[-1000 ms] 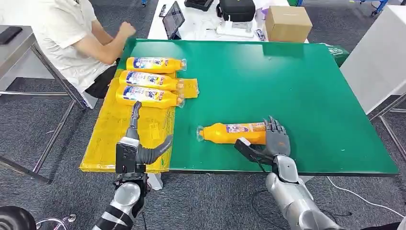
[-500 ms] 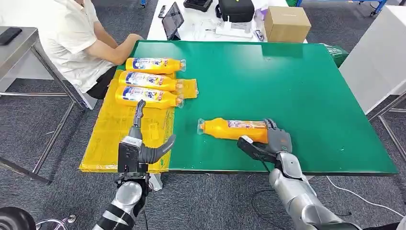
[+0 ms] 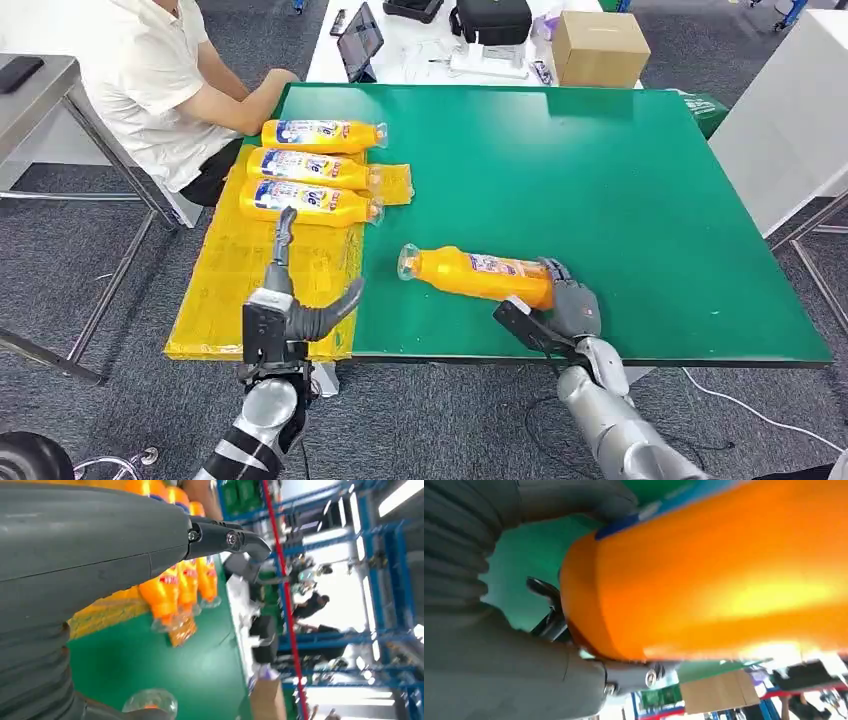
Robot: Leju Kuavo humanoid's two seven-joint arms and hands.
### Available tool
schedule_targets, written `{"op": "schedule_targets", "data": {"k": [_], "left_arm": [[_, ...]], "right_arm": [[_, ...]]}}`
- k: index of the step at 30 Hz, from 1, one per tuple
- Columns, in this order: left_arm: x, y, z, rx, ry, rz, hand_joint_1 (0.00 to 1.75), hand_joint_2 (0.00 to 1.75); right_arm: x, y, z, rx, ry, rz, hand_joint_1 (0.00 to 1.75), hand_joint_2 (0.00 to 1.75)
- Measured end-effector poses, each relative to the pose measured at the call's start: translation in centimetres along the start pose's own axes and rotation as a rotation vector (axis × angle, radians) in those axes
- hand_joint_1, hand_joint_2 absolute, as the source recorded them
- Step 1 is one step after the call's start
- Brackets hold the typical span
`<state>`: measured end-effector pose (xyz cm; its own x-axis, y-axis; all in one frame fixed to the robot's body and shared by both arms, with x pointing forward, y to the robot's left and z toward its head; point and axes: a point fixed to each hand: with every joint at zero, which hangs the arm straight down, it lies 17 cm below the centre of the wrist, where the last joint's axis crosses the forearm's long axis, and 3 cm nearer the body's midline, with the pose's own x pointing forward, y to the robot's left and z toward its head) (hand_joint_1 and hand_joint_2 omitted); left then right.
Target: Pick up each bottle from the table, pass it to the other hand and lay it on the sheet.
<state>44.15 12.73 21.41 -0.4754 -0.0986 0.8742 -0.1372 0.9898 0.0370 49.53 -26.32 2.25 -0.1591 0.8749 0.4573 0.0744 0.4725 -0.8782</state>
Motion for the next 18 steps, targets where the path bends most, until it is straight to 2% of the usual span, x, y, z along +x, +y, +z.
{"op": "schedule_targets", "data": {"k": [5, 6, 8, 12, 18], "left_arm": [[0.1, 0.1, 0.1, 0.004, -0.002, 0.0, 0.0, 1.75], [0.1, 0.5, 0.3, 0.023, 0.006, 0.025, 0.0, 1.75], [-1.7, 1.8, 1.6, 0.107, 0.131, 0.175, 0.0, 1.75], [-4.8, 1.3, 3.5, 0.125, 0.307, 0.339, 0.0, 1.75], [-5.9, -1.7, 6.6, 0.051, 0.408, 0.469, 0.0, 1.75]], "right_arm": [[0.2, 0.1, 0.1, -0.006, 0.0, -0.014, 1.75, 1.75], [0.7, -0.2, 0.2, -0.035, -0.004, -0.058, 1.75, 1.75], [0.9, -1.7, 0.7, -0.14, 0.021, -0.163, 1.75, 1.75], [0.6, -3.4, 0.9, -0.224, 0.047, -0.25, 1.75, 1.75], [0.8, -5.0, 1.0, -0.286, 0.055, -0.342, 1.75, 1.75]]}}
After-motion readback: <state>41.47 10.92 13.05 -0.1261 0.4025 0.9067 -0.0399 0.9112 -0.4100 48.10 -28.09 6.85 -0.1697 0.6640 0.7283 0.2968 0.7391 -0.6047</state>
